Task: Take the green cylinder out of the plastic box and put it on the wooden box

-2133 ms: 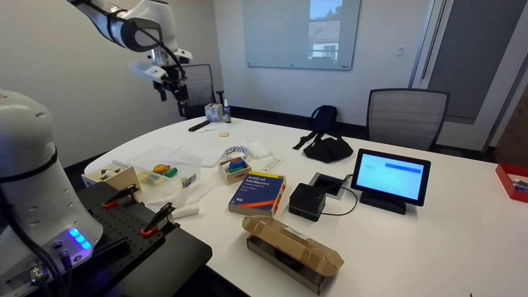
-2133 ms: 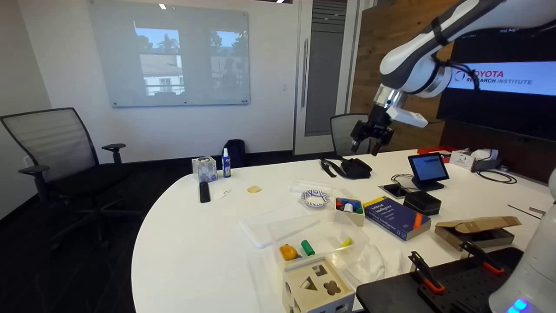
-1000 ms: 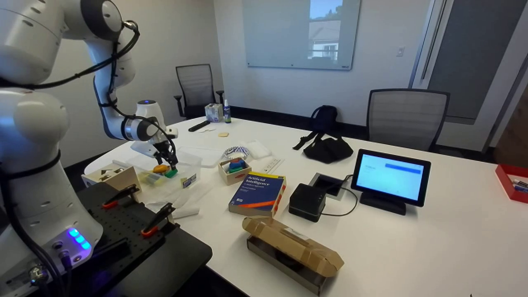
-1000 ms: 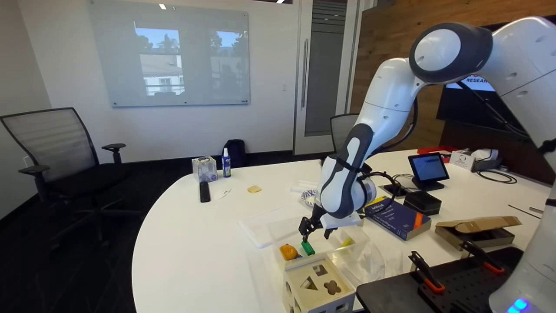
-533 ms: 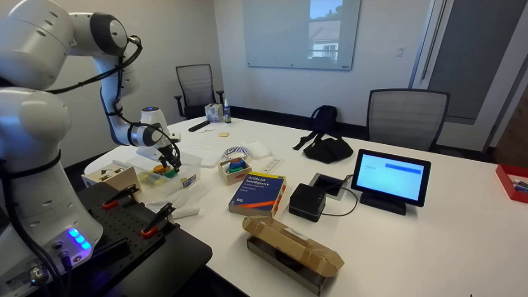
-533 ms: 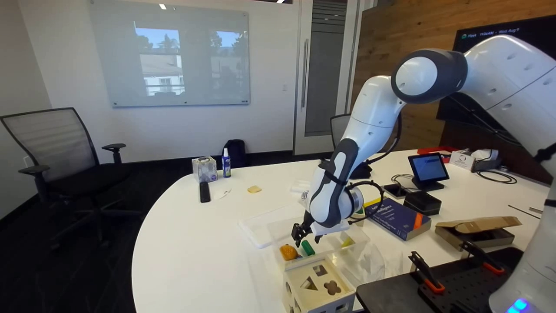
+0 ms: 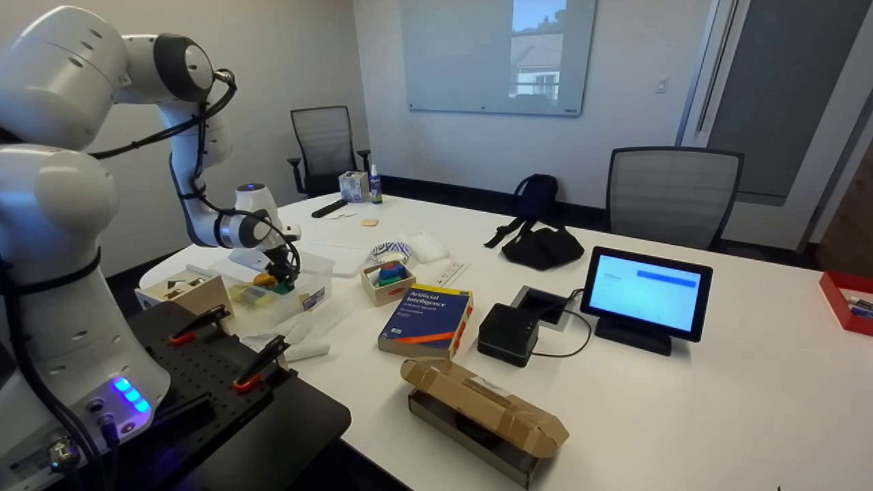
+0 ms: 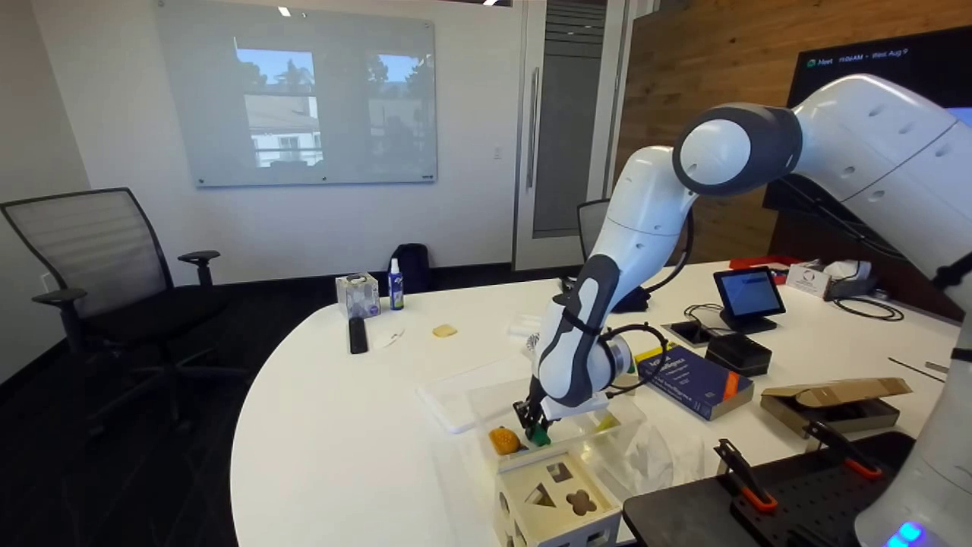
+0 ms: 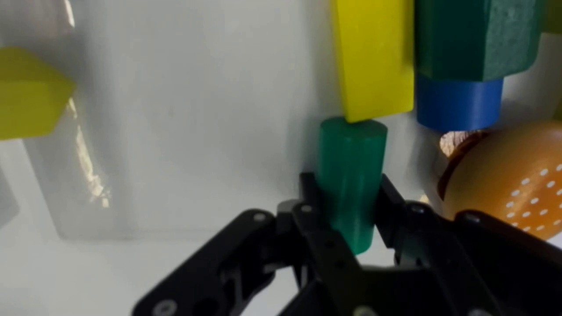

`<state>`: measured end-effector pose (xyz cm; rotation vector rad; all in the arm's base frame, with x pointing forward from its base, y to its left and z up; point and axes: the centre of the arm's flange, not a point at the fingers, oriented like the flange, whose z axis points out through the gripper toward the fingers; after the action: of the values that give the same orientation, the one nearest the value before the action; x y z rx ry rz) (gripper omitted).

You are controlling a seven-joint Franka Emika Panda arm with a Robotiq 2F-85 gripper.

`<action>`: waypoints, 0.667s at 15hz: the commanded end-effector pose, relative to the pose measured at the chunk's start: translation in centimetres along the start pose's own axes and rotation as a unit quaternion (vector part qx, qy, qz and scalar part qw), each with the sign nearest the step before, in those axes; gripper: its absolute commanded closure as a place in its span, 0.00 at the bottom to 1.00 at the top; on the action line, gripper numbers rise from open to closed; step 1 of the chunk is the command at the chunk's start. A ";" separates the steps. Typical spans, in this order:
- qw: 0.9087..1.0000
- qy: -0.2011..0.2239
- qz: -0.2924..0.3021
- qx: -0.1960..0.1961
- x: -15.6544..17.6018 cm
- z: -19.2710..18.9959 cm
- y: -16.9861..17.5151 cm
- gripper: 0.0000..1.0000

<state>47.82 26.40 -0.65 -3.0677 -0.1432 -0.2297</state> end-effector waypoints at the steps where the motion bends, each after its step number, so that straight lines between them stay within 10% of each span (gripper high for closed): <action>1: 1.000 -0.016 0.012 -0.005 0.7 -1.2 -0.9 0.91; 7: 0.997 -0.075 -0.024 0.004 2.6 -10.8 0.6 0.91; 10: 0.999 -0.036 0.013 0.006 5.5 -16.1 3.2 0.91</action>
<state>50.52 25.80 9.34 -3.0711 -0.1772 -0.0584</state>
